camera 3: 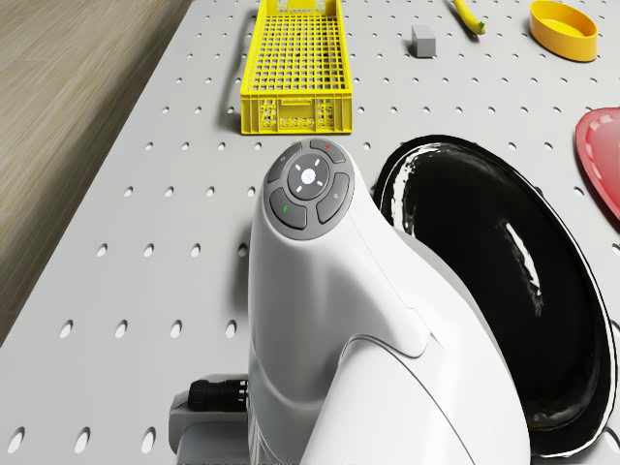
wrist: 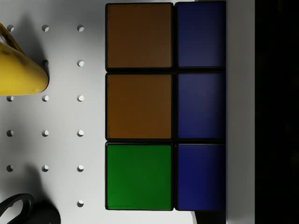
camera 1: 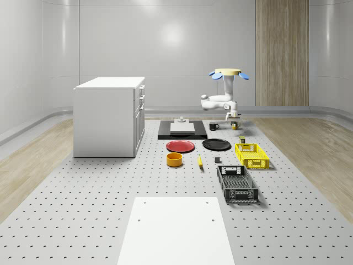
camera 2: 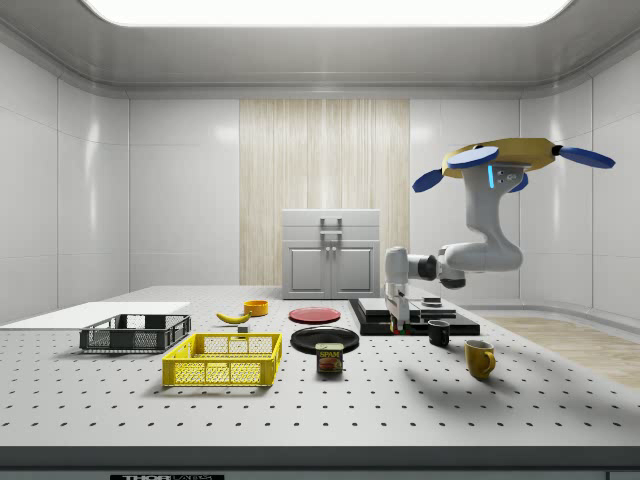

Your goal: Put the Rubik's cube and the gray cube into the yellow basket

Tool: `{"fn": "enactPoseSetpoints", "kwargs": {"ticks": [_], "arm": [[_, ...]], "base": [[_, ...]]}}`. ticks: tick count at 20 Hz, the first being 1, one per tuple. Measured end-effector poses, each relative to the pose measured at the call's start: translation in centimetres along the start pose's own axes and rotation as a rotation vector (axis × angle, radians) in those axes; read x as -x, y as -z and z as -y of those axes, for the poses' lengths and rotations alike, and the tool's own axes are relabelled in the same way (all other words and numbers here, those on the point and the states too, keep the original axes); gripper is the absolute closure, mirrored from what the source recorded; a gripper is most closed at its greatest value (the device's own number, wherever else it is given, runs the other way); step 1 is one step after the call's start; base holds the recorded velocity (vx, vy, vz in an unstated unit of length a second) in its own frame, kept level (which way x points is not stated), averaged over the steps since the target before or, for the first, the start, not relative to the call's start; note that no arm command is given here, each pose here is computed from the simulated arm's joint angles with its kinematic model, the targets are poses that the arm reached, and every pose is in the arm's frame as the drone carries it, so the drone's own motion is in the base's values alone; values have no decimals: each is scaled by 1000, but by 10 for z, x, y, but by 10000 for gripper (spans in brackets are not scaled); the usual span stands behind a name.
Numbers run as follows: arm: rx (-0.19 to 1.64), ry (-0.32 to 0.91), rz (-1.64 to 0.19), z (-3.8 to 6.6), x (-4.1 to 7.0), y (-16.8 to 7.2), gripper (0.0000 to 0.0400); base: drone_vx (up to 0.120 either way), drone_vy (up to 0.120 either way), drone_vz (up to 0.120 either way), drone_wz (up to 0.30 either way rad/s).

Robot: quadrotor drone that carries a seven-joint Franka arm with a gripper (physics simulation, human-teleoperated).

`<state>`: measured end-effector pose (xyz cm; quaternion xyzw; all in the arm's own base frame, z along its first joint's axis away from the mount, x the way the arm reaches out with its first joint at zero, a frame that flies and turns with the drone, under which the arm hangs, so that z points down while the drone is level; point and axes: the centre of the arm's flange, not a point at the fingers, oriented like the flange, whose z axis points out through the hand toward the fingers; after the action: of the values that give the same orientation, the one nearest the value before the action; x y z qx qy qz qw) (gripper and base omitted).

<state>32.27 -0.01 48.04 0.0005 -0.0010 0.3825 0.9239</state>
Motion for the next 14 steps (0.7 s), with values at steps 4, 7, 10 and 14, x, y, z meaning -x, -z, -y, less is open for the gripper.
{"fn": "enactPoseSetpoints", "kwargs": {"ticks": [4, 7, 10, 14], "arm": [[0, 0, 0, 0, 0, 1, 75], [0, 0, 0, 0, 0, 1, 75], [0, 0, 0, 0, 0, 2, 75], [0, 0, 0, 0, 0, 2, 75]], "base": [[120, 100, 0, 0], [120, 53, 0, 0], [120, 0, 0, 0], [120, 0, 0, 0]]}}
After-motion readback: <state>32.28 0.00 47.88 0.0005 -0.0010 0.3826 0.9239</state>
